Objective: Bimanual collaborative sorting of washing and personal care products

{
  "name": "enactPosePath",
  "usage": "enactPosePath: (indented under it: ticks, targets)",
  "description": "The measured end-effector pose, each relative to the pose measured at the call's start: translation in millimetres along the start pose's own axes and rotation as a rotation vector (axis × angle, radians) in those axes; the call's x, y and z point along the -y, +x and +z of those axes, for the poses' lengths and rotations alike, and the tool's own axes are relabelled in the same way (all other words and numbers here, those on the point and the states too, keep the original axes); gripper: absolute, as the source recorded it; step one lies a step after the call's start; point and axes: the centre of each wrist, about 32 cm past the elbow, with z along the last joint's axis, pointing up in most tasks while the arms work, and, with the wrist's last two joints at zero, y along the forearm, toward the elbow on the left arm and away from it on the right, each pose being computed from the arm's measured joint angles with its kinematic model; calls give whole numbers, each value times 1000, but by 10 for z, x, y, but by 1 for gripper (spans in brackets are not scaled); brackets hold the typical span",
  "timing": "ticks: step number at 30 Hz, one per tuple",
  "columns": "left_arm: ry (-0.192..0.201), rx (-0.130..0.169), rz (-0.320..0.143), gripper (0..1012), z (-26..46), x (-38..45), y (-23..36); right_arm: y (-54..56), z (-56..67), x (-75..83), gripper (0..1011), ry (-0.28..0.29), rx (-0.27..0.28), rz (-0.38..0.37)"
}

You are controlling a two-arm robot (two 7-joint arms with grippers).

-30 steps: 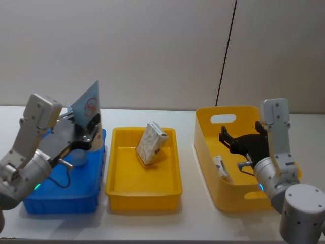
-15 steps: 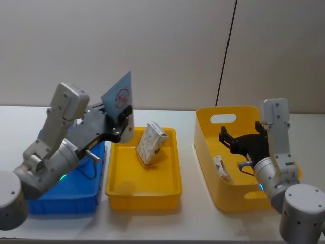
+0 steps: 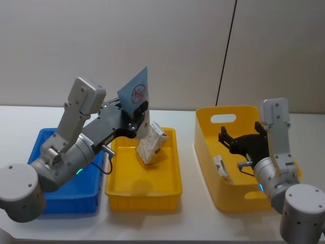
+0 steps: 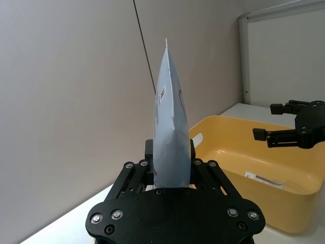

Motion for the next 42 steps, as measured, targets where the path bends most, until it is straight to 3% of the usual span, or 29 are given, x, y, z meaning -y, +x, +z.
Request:
enactPosePath:
  ticks: [8,21,42]
  targets:
    - [-7,-4,-10,278,7,53,-22,22,8,20,1004,0,7,44]
    - [-11,-6,-16,278,11,86,-36,69,39,64,1004,-5,44,200]
    - [-13,-7,-19,278,14,102,-43,87,186,14,1004,18,227,479]
